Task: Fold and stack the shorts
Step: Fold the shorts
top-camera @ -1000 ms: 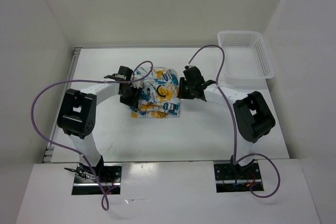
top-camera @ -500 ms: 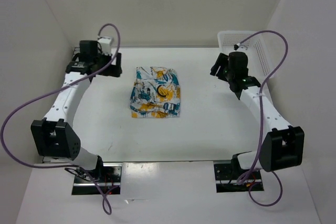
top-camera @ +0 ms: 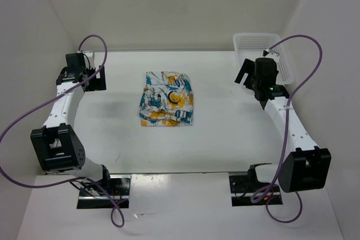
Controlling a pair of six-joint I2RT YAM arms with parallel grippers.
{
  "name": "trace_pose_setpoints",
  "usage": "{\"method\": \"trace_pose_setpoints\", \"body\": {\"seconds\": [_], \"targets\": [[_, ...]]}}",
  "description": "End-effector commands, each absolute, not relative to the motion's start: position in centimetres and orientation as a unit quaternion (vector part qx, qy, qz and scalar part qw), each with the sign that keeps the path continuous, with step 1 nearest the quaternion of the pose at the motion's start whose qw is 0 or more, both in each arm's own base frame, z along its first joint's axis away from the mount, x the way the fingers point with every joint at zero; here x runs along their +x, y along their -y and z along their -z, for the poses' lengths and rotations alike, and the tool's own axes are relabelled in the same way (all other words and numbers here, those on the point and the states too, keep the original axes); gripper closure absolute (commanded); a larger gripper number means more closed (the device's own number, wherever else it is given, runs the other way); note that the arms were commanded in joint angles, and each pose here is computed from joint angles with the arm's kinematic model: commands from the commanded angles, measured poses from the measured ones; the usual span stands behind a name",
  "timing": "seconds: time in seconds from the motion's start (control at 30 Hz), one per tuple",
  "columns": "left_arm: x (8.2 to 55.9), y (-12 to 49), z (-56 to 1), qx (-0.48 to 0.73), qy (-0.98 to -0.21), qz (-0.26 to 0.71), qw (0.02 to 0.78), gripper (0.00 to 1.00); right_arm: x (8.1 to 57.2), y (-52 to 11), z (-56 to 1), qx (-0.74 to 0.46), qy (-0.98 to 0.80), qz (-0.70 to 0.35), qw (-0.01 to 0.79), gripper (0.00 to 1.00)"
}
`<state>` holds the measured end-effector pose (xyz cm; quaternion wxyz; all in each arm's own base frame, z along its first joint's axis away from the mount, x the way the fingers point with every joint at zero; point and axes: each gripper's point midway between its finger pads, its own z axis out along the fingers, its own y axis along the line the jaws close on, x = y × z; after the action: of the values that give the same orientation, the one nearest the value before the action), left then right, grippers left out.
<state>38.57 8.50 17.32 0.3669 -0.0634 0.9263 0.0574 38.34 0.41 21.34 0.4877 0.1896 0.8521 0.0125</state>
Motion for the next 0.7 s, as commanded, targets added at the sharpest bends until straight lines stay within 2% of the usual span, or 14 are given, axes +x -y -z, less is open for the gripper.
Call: {"method": "trace_pose_setpoints", "body": {"seconds": [0.0,0.13,0.67], "targets": [[39.0,-10.9,-19.7,-0.088,-0.903,-0.124,0.402,0.01,37.7,0.5,-22.2,0.191,-0.843,0.003,0.502,0.03],[38.6,-11.2,-19.3,-0.092,-0.903,-0.125,0.400,0.01,37.5,0.5,-22.0,0.191,-0.844,0.003,0.502,0.00],[38.6,-10.5,-19.1,-0.084,-0.905,-0.109,0.402,0.01,37.2,0.4,-20.9,0.184,-0.850,0.004,0.493,0.00]]}}
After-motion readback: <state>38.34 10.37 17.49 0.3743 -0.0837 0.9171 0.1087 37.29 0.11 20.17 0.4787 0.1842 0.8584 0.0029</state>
